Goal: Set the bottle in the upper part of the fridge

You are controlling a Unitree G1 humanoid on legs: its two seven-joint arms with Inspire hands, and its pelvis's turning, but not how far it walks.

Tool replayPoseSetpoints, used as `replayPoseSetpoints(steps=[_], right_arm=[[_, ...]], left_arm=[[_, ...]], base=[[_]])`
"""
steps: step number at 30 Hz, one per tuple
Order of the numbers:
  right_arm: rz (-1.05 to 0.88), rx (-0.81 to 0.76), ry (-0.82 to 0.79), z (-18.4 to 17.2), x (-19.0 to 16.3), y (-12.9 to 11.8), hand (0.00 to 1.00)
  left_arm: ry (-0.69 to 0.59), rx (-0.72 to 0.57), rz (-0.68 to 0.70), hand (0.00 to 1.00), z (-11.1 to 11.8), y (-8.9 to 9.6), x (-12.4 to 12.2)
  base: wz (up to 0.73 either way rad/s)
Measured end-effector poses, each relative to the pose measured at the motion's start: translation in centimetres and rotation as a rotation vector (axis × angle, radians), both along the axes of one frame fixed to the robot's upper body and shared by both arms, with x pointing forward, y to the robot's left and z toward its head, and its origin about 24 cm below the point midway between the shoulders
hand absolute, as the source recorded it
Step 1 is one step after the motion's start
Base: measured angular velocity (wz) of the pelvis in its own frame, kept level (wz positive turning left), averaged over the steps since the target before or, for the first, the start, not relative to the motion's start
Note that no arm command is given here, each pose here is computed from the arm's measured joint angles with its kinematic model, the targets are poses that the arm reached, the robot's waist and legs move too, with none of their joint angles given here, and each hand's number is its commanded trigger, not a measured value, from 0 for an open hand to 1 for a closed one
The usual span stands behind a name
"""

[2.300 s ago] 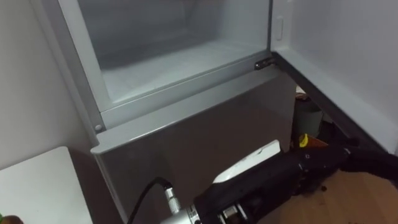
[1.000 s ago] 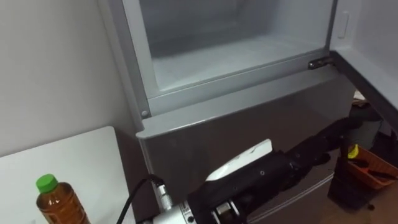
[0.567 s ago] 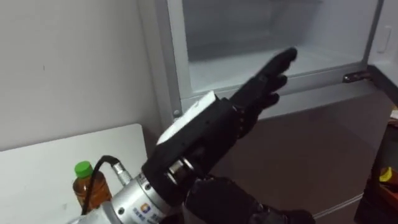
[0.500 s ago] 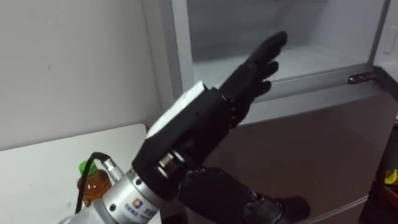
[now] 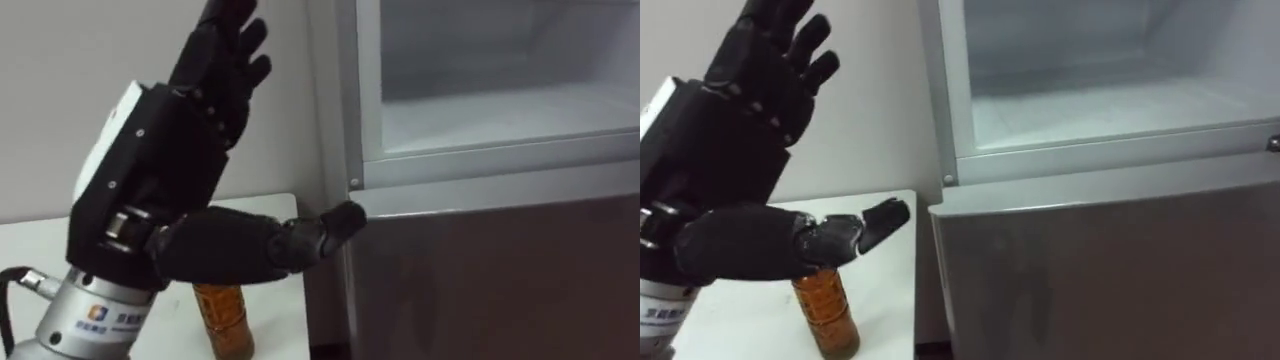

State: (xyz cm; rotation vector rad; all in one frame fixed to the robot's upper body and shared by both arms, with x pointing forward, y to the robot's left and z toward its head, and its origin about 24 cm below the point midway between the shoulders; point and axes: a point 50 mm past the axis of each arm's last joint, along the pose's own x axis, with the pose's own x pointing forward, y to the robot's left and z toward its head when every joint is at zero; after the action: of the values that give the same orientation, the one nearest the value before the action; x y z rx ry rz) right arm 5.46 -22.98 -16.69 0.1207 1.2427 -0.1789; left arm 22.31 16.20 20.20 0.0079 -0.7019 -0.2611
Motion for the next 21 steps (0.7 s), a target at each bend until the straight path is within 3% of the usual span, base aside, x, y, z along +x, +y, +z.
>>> replayPoseSetpoints(steps=[7,13,21], right_arm=[[-0.014,-0.007,0.015,-0.1,-0.5,0.1,0.0],[-0.024,-0.014,0.035,-0.2,-1.1,0.1,0.0],[-0.033,-0.014,0.04,-0.2,-1.8,0.1,0.0]], left_arm=[[0.07,-0.094,0.079,0.0,-1.3,1.7,-0.5],[0.051,-0.161,0.247,0.0,-1.1,5.1,-1.3],[0.189,-0.253,0.486,0.0,-4.4,8.3,-2.4]], base=[[0.22],[0.15],[0.13]])
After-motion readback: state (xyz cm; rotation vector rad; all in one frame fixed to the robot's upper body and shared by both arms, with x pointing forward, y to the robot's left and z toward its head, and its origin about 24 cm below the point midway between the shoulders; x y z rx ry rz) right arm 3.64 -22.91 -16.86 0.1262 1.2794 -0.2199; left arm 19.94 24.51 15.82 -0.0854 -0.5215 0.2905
